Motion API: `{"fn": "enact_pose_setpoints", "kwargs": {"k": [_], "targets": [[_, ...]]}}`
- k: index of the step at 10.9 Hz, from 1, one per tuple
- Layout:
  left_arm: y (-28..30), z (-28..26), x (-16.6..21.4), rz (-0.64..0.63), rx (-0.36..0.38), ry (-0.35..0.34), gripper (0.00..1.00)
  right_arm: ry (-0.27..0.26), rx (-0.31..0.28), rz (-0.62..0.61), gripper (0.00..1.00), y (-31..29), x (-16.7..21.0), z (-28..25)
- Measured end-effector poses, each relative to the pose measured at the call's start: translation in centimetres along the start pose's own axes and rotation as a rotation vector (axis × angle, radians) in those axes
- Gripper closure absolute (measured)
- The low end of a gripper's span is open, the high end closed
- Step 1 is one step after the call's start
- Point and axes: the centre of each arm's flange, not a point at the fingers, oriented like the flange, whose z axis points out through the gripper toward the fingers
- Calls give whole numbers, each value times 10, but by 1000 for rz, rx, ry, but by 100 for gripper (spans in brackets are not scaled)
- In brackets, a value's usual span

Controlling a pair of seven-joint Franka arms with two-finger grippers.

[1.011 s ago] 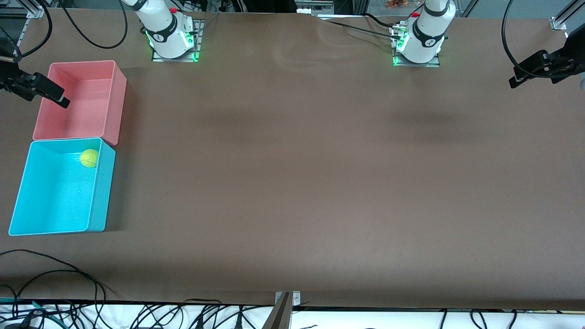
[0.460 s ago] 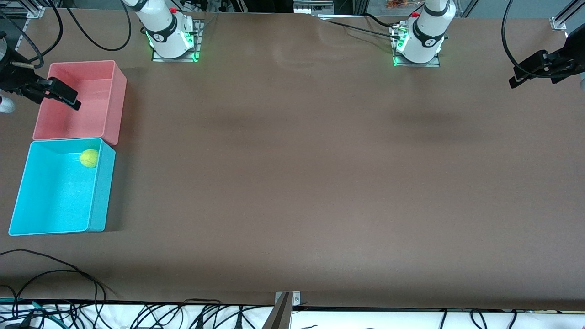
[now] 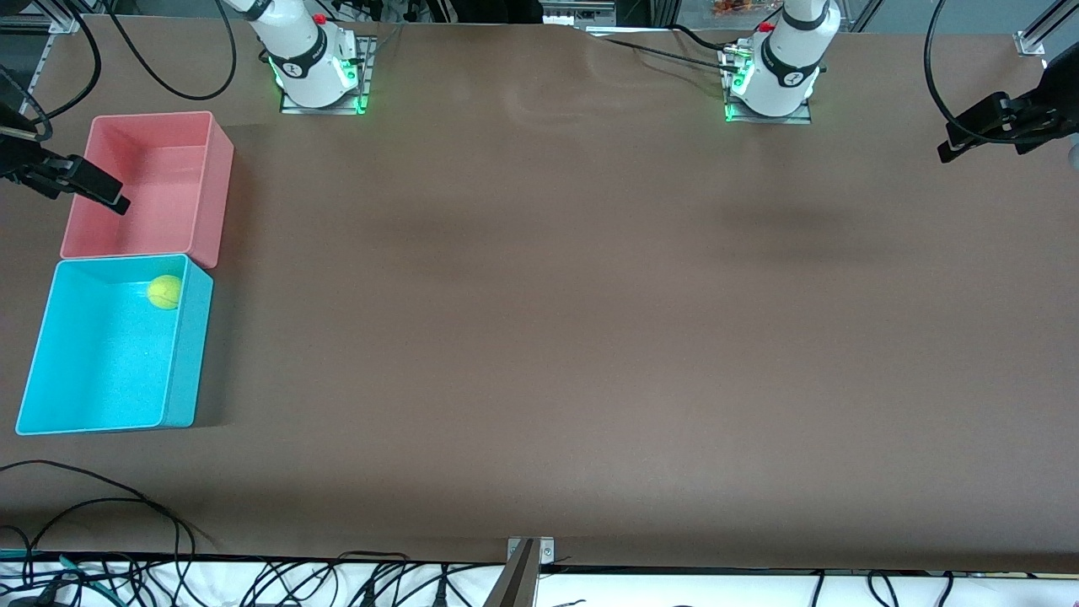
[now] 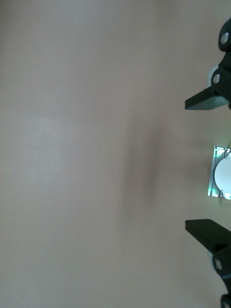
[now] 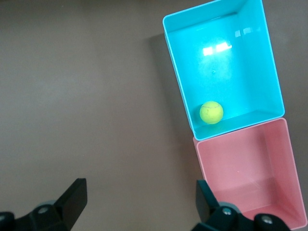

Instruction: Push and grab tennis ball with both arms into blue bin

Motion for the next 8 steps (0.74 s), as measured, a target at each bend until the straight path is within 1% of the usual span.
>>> {"fn": "enact_pose_setpoints", "kwargs": {"k": [3, 6, 8], "targets": [[0, 0, 0, -2, 0, 0, 0, 2, 0, 6, 0, 3, 1, 0], [-1, 0, 0, -3, 0, 0, 0, 17, 1, 12, 0, 5, 5, -9], [-3, 0, 0, -6, 0, -2, 0, 17, 0, 35, 0, 17, 9, -9]]}}
